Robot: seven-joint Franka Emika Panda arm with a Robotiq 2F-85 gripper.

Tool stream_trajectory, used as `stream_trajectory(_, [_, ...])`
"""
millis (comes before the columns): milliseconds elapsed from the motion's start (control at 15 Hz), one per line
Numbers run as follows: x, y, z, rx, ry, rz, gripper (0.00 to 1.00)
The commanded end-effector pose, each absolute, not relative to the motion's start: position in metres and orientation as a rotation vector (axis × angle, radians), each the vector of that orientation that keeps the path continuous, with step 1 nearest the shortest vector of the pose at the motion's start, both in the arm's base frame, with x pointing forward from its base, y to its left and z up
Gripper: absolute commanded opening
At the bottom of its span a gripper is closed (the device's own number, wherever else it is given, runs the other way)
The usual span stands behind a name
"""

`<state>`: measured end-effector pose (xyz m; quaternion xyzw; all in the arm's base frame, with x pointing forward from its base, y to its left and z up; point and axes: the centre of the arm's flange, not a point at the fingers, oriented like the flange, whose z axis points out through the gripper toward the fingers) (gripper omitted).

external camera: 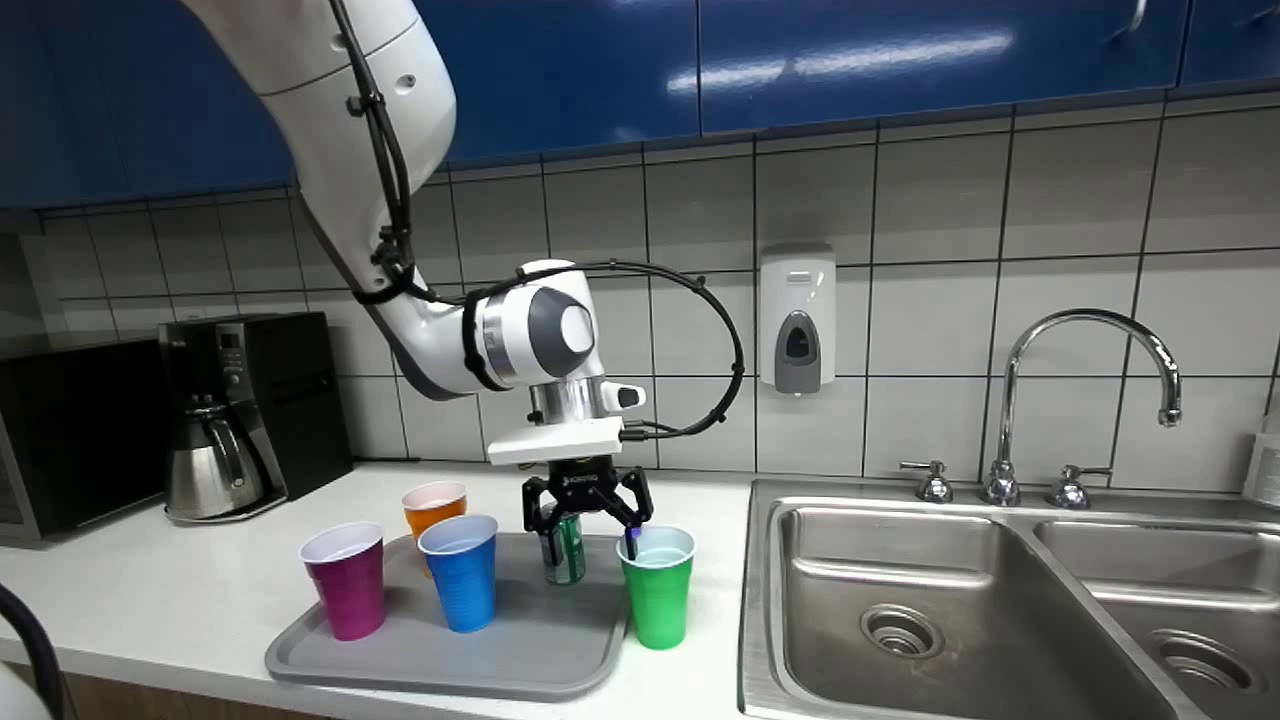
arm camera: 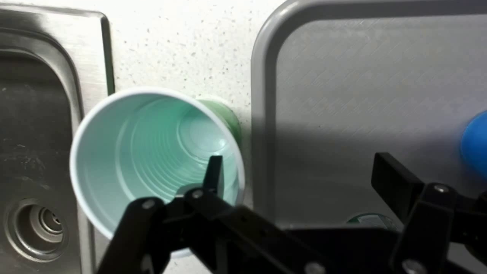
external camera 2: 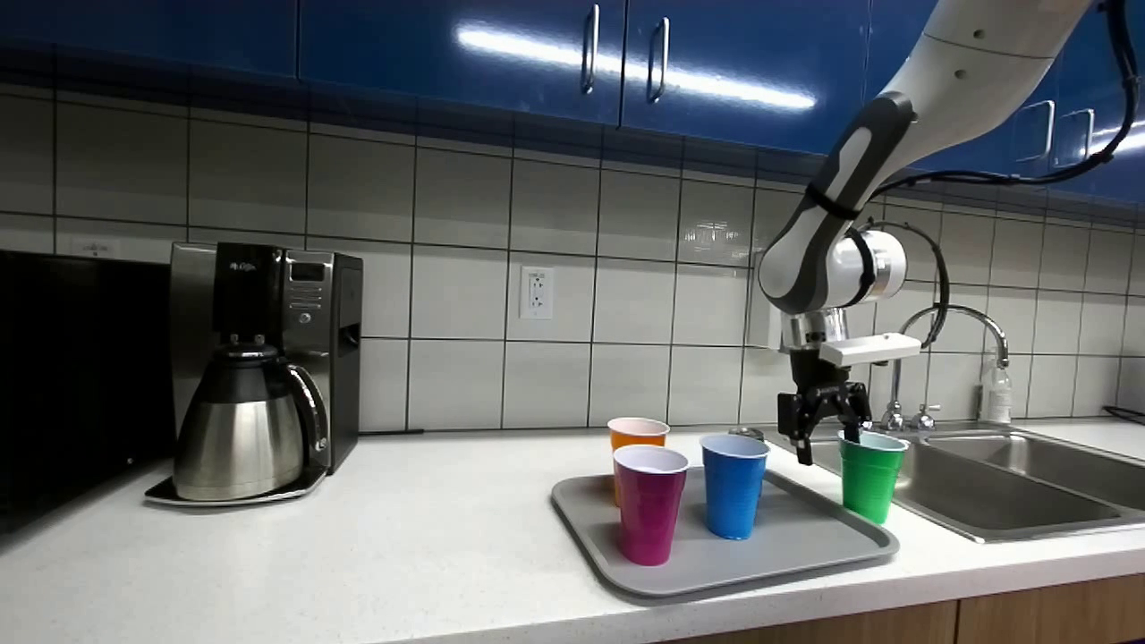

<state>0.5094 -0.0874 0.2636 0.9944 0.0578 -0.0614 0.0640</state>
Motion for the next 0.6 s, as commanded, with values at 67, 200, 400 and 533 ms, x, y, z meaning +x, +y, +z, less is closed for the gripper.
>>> stream_trajectory(67, [0.512, -0.095, 0.267, 2.980, 0.133, -0.220, 1.00])
stream_trajectory(200, [0.511, -0.101, 0.268, 2.980, 0.120, -0.220, 1.00])
stream_trajectory(400, [0.511, -0.107, 0.271, 2.980, 0.103, -0.215, 1.00])
stream_trajectory(533, [0.511, -0.109, 0.271, 2.980, 0.098, -0.214, 1.00])
